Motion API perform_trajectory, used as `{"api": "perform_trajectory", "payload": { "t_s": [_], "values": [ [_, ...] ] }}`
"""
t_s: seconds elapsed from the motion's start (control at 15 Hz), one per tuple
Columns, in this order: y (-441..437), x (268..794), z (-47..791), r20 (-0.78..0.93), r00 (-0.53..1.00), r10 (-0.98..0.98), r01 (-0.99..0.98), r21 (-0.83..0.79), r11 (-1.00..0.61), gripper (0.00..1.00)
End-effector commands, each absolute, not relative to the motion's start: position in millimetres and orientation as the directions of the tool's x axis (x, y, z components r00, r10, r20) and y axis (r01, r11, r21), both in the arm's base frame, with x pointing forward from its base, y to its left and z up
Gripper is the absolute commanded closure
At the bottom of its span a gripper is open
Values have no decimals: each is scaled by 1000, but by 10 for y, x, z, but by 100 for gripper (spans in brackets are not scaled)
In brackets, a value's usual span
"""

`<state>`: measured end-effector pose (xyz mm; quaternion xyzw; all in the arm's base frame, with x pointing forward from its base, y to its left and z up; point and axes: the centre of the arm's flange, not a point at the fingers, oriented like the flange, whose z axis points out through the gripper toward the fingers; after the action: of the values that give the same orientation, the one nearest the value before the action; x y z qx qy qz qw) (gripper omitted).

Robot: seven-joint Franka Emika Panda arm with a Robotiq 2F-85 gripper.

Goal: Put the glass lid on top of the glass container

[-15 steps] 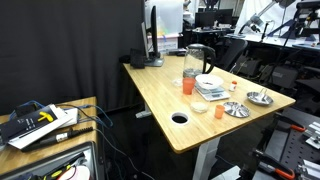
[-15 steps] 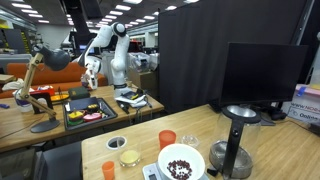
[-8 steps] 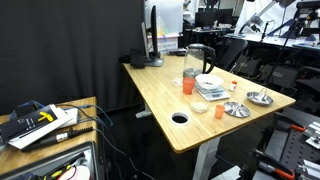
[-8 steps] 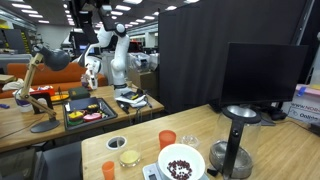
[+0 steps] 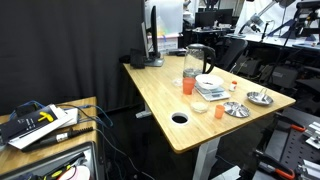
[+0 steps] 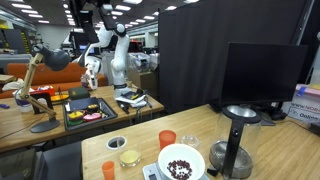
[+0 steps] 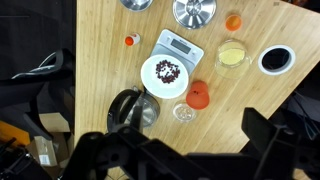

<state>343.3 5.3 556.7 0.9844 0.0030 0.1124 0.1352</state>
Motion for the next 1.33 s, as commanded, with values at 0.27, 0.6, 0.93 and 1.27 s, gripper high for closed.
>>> {"api": "perform_trajectory", "payload": {
  "t_s": [0.27,0.6,0.93,1.27],
  "values": [
    [180,3793,5383,228,969,98,41,240,-970,0],
    [346,4515,5005,228,956,187,136,223,-965,0],
    [401,4782,4773,243,954,177,125,215,-969,0],
    [400,4972,4718,243,954,174,121,218,-968,0]
  ]
}}
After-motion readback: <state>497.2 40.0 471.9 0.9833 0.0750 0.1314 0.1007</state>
